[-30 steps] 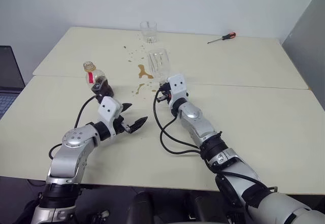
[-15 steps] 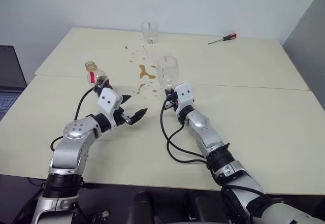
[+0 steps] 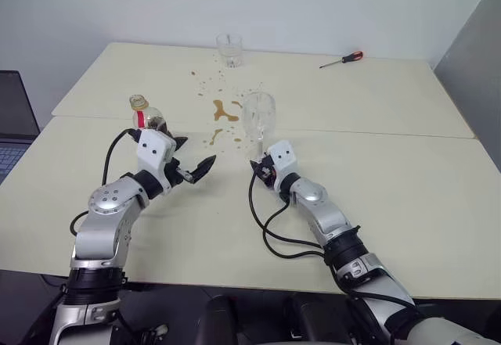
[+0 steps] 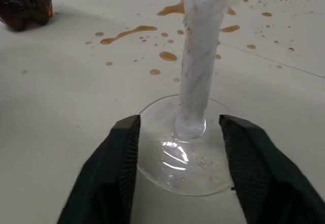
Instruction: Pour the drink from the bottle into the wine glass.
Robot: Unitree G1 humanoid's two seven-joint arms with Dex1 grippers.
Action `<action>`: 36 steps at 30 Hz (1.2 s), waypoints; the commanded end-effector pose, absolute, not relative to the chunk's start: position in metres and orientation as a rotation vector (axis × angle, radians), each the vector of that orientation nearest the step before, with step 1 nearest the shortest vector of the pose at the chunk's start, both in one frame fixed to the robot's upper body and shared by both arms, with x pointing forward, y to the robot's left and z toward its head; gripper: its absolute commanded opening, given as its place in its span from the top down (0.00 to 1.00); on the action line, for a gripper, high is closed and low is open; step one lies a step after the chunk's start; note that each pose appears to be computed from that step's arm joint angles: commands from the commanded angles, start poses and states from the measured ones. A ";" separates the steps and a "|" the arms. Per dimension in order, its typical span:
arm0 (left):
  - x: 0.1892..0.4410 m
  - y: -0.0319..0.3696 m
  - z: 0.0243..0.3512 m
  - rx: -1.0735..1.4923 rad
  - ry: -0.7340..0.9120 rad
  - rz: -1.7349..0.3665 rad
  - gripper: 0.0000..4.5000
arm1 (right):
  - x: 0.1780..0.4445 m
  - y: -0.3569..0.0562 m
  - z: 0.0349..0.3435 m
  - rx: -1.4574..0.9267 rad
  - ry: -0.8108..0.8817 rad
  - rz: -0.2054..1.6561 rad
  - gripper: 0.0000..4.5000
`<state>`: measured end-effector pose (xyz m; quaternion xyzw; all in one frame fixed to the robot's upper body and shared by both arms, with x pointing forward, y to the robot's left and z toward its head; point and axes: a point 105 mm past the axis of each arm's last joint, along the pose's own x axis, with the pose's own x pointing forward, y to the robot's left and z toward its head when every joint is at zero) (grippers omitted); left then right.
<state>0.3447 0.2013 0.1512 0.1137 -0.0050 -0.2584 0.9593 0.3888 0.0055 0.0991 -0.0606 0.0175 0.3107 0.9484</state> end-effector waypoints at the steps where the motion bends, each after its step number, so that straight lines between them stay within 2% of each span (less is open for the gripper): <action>1: 0.343 0.213 0.152 0.220 -0.028 -0.476 0.00 | 0.387 -0.008 0.134 -0.119 -0.071 0.635 0.14; 2: 0.343 0.215 0.151 0.217 -0.023 -0.466 0.00 | 0.386 -0.013 0.137 -0.118 -0.075 0.633 0.05; 3: 0.342 0.219 0.149 0.210 -0.021 -0.448 0.00 | 0.384 -0.018 0.141 -0.119 -0.077 0.632 0.01; 7: 0.334 0.237 0.138 0.175 -0.012 -0.341 0.00 | 0.362 -0.056 0.161 -0.117 -0.030 0.724 0.01; 9: 0.327 0.237 0.135 0.174 -0.017 -0.327 0.00 | 0.348 -0.071 0.166 -0.182 0.006 0.794 0.01; 12: 0.320 0.251 0.131 0.132 -0.050 -0.194 0.00 | 0.326 -0.114 0.182 -0.304 0.077 0.867 0.01; 14: 0.319 0.263 0.128 0.124 -0.061 -0.113 0.00 | 0.321 -0.133 0.203 -0.320 0.083 0.866 0.01; 15: 0.320 0.269 0.126 0.127 -0.061 -0.078 0.00 | 0.318 -0.137 0.223 -0.327 0.056 0.886 0.01; 18: 0.326 0.279 0.128 0.124 -0.080 -0.022 0.00 | 0.310 -0.131 0.265 -0.349 -0.021 0.940 0.01; 23: 0.342 0.281 0.137 0.095 -0.118 -0.012 0.00 | 0.303 -0.104 0.299 -0.335 -0.078 1.017 0.01; 27: 0.354 0.280 0.140 0.092 -0.133 -0.014 0.00 | 0.303 -0.092 0.299 -0.365 -0.078 1.031 0.01; 36: 0.362 0.279 0.149 0.120 -0.157 -0.022 0.00 | 0.298 -0.086 0.294 -0.392 -0.050 1.064 0.01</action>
